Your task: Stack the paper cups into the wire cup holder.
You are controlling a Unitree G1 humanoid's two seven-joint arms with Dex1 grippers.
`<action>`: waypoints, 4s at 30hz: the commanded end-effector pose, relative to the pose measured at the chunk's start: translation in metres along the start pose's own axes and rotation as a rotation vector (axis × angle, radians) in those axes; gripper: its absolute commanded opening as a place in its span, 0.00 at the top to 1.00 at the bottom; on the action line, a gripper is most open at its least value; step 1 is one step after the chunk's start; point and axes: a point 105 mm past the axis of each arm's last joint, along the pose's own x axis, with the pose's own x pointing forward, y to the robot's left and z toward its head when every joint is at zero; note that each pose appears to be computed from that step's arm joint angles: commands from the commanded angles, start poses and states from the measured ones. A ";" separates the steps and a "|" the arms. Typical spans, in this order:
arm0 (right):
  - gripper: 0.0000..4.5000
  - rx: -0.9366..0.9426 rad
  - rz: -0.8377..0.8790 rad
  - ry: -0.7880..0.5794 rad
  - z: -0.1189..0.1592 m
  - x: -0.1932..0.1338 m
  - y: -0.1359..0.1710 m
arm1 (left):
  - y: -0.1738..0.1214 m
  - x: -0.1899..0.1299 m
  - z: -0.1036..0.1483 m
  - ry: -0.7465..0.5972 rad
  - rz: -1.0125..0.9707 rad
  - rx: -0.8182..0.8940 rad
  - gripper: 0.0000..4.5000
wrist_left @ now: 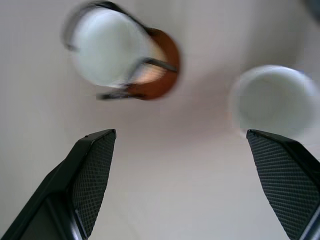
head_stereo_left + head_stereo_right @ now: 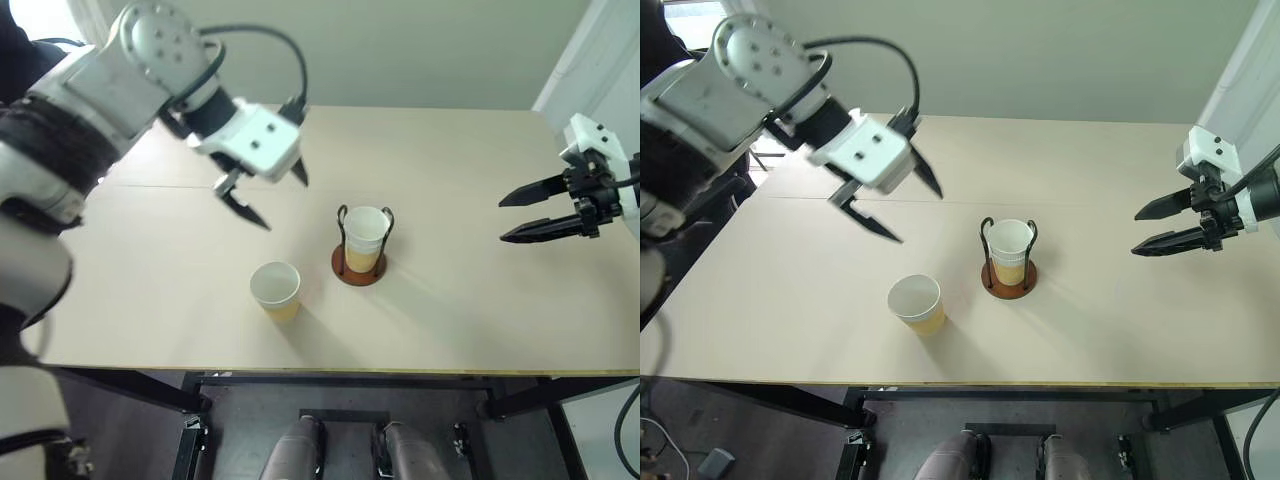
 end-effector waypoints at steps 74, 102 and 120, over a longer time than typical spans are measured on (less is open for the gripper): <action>0.24 -0.096 0.033 -0.321 0.030 -0.003 -0.011 | -0.037 0.061 -0.014 0.052 -0.216 0.181 0.99; 0.24 -0.095 0.047 -0.293 0.027 -0.009 -0.007 | 0.079 -0.027 0.026 0.155 0.160 0.210 0.99; 0.24 -0.094 0.035 -0.268 0.022 -0.013 -0.006 | 0.078 0.011 0.050 0.006 0.075 0.259 0.99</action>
